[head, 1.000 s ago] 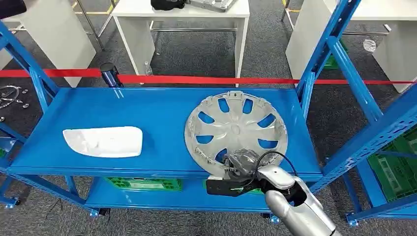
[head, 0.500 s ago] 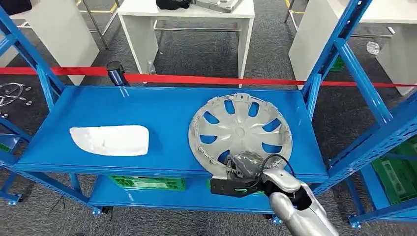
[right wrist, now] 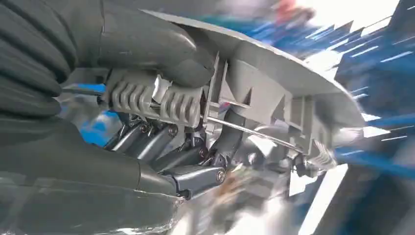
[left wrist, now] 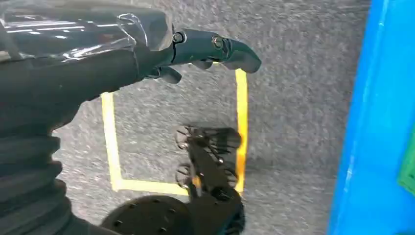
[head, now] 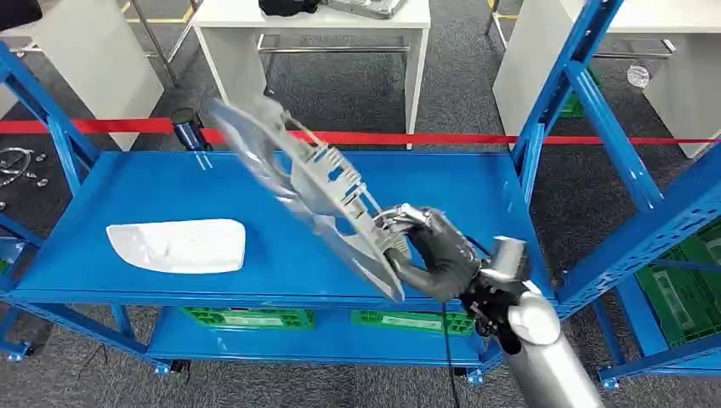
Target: Take the parts from the cabinet and place them on the table.
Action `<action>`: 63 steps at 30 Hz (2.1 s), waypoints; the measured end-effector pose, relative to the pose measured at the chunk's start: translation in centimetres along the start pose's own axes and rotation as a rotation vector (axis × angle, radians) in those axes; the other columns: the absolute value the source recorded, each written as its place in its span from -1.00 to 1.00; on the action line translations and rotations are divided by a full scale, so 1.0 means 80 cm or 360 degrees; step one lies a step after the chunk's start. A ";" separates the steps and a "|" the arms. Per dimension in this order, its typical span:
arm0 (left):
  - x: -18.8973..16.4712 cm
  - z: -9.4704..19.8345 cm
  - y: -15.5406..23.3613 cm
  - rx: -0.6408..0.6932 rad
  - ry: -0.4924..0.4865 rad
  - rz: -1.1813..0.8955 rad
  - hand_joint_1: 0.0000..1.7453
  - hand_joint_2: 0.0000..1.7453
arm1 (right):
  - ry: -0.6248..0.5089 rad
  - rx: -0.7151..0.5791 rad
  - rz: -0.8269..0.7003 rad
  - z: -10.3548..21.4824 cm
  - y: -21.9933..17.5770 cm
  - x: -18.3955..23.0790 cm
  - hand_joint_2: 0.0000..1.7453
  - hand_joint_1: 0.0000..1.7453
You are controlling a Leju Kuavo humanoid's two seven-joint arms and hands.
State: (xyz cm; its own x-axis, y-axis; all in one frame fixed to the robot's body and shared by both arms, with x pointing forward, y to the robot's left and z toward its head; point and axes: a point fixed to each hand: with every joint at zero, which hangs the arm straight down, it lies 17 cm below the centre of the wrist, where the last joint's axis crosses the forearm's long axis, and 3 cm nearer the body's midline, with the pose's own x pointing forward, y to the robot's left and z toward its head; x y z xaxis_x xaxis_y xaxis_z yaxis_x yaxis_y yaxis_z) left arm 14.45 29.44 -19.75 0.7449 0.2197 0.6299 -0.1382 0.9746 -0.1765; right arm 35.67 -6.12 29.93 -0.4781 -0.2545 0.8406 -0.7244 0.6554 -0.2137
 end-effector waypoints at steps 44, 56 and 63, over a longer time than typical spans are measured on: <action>0.009 0.012 0.001 0.0023 -0.0129 -0.0109 -1.00 1.00 | -0.0651 0.0609 -0.0453 0.026 0.099 0.190 1.00 0.98; 0.005 0.017 0.008 0.0065 -0.0131 -0.0067 -1.00 1.00 | -0.0656 0.0566 -0.0462 0.023 0.100 0.192 1.00 0.98; 0.000 0.019 0.018 0.0109 -0.0079 -0.0051 -1.00 1.00 | -0.0692 0.0597 -0.0563 0.028 0.101 0.201 1.00 0.98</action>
State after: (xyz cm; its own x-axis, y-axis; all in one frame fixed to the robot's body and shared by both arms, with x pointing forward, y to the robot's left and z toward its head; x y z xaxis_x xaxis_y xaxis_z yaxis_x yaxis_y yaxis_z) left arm 13.29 30.94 -18.88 0.7164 0.1888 0.6716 -0.1604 0.9815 -0.1047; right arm 21.00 -6.48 40.57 -0.2799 -0.7230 0.6317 -0.9600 0.2087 -0.1865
